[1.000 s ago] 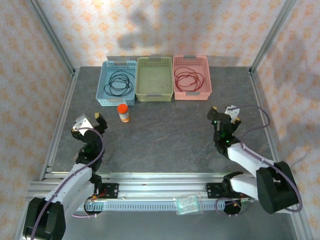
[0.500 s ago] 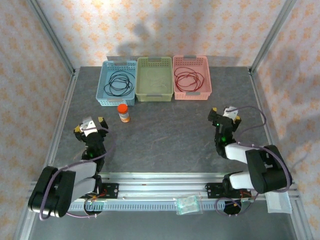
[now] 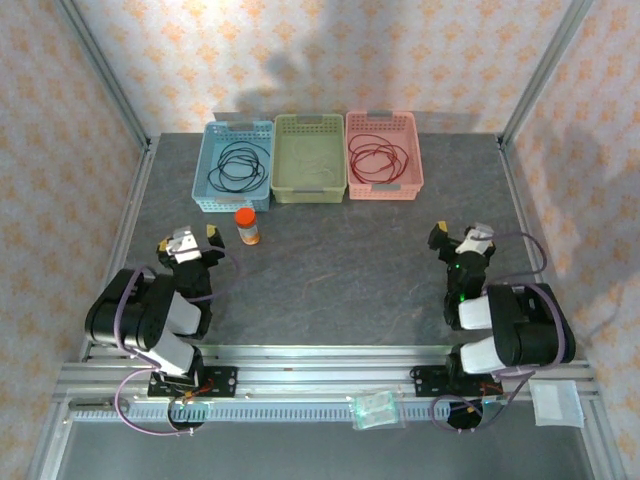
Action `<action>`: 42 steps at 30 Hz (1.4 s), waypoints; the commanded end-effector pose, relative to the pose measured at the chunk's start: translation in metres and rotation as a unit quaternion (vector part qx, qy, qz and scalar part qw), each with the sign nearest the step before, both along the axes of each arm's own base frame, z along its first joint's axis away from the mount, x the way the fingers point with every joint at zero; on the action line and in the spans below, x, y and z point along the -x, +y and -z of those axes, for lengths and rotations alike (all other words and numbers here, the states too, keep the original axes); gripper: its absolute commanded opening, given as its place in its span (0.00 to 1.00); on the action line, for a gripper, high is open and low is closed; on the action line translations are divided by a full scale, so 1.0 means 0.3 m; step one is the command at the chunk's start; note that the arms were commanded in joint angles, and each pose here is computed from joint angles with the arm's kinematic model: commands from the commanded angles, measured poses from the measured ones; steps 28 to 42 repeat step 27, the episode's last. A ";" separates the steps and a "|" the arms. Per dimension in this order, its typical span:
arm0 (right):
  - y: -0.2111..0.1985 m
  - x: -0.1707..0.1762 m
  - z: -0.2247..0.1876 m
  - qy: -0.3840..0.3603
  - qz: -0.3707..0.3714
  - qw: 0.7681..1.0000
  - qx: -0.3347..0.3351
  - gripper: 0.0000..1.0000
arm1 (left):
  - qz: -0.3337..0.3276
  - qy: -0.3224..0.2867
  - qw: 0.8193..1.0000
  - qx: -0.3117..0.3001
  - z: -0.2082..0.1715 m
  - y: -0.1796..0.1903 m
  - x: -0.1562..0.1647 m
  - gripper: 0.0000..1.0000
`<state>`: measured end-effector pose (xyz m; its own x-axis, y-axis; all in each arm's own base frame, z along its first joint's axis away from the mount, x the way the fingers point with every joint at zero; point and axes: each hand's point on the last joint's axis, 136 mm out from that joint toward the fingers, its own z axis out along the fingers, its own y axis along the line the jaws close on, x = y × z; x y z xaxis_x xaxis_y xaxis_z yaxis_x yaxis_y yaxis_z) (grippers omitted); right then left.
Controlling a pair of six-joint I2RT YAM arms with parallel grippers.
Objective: Untangle the cables
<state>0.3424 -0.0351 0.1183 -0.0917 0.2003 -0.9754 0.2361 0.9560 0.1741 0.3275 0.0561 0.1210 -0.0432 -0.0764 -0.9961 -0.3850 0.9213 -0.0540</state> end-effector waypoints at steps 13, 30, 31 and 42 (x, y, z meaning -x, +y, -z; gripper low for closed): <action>0.070 -0.109 -0.020 0.004 -0.064 0.998 0.005 1.00 | 0.018 -0.007 1.000 0.016 -0.051 0.000 -0.111 1.00; 0.070 -0.109 -0.018 0.005 -0.064 0.998 0.005 1.00 | 0.038 -0.003 0.999 0.013 -0.049 -0.018 -0.123 1.00; 0.070 -0.109 -0.018 0.005 -0.064 0.998 0.005 1.00 | 0.038 -0.003 0.999 0.013 -0.049 -0.018 -0.123 1.00; 0.070 -0.109 -0.018 0.005 -0.064 0.998 0.005 1.00 | 0.038 -0.003 0.999 0.013 -0.049 -0.018 -0.123 1.00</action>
